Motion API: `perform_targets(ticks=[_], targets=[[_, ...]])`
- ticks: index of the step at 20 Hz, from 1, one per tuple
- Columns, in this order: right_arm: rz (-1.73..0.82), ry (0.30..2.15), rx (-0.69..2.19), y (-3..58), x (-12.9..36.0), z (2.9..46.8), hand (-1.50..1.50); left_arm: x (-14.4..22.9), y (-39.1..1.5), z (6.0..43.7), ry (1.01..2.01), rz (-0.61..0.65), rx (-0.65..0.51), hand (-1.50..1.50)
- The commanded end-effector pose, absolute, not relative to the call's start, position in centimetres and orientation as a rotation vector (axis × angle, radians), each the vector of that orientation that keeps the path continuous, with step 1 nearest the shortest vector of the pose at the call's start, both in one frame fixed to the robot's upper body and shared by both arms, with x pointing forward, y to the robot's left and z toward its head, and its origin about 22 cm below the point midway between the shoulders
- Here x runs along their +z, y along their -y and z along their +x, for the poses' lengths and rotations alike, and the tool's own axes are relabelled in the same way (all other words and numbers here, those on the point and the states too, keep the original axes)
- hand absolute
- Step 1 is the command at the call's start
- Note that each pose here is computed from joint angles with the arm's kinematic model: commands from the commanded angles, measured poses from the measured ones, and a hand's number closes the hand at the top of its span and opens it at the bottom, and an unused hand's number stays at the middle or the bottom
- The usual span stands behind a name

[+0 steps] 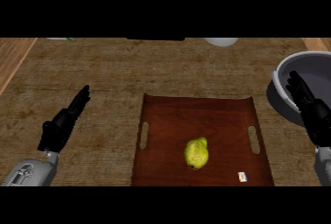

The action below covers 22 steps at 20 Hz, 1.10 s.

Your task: Pick the pear from the tray and place it in the pot

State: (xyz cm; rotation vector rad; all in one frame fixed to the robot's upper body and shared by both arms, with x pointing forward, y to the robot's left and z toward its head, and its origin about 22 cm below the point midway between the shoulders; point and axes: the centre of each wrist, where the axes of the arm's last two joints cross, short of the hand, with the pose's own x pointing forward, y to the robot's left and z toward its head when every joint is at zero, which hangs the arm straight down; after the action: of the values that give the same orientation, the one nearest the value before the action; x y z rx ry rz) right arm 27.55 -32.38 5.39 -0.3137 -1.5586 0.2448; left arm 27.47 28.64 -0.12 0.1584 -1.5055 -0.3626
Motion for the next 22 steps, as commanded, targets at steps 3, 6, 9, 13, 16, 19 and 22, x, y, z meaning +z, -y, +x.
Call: perform_targets(ticks=[3,6,9,13,16,19,22], targets=[[-0.522,1.775,-0.176,31.9,3.2,22.9,1.5,-0.9,-29.8,25.9,1.556,0.216,-0.154,0.0],[-0.636,1.901,-0.519,32.5,4.4,21.8,1.5,-0.9,-29.6,25.9,1.591,0.253,-0.005,0.0],[-0.875,1.289,-0.776,32.7,-5.1,14.4,-1.5,-1.2,-28.5,25.6,1.61,0.225,0.07,0.0],[-0.86,1.572,-0.833,29.1,-2.2,14.8,-1.5,-1.2,-27.2,25.1,1.637,0.197,0.089,0.0],[-0.912,1.673,-0.875,27.0,-0.5,14.2,-1.5,-2.0,-26.4,24.3,1.639,0.197,0.105,0.0],[-0.89,1.678,-0.835,23.1,-0.3,11.7,-1.5,-0.9,-26.0,24.4,1.668,0.165,0.089,0.0],[-0.816,1.562,-0.721,18.7,-1.6,7.9,-1.5,-1.2,-24.2,23.7,1.68,0.146,0.071,0.0]])
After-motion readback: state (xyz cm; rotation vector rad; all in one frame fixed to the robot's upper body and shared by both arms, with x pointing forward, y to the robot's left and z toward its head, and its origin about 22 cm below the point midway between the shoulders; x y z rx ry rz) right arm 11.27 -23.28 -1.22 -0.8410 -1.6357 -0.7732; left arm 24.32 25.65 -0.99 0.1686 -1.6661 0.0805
